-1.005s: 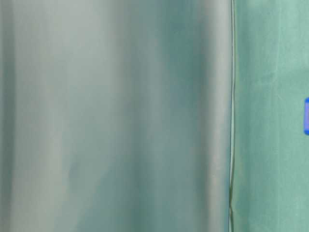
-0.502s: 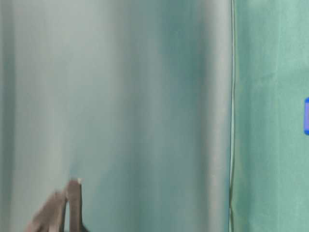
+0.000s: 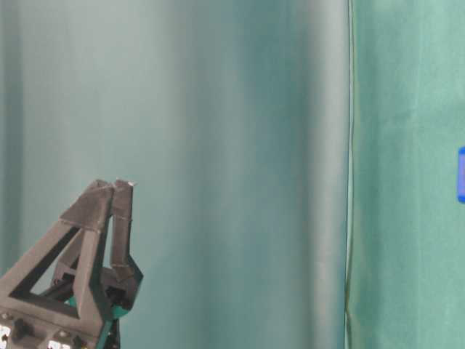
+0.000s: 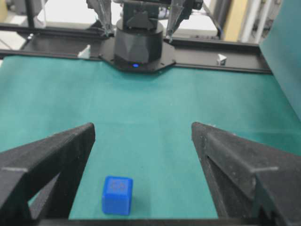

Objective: Handover the blue block to the right arm after grasping it with the left arm, then place it in the designated position.
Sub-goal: 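Move the open left gripper toward the blue cube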

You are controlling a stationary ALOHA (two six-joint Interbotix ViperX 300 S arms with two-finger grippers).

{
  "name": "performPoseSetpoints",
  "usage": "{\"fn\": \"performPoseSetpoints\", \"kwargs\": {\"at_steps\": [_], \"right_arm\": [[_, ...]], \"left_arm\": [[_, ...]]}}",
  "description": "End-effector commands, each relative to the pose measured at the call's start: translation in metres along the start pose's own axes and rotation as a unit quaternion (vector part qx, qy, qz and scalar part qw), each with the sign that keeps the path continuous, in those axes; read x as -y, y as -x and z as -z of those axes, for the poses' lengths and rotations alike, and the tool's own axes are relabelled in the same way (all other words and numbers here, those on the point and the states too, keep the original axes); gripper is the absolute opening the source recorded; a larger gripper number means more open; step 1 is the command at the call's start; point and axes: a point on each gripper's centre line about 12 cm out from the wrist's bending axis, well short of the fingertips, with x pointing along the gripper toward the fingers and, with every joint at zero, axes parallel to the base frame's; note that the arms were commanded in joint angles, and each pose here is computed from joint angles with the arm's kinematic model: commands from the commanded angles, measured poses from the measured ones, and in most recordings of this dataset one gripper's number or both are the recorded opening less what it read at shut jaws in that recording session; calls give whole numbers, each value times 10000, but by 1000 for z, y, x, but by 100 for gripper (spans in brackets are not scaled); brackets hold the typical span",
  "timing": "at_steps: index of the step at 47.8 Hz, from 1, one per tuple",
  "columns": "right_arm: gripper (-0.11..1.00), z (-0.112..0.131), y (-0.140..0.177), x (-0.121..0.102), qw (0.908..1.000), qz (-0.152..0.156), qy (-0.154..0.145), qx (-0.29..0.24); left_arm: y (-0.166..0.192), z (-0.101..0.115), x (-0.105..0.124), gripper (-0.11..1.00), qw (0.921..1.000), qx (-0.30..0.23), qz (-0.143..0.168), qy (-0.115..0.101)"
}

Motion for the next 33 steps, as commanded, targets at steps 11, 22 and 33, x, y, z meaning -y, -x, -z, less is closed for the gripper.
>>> {"fn": "performPoseSetpoints", "kwargs": {"at_steps": [11,22,33], "right_arm": [[94,-11,-2,0,9999,0,-16,146],[94,-12,-3,0,9999,-1,-23,161],[94,-13,-3,-1,9999,-3,-8,169]], "left_arm": [[0,-11,1,100,9999,-161,15,28],[-8,-11,2,100,9953,-973,18,24],[-18,-9,1,100,9811,-1936,2,32]]}}
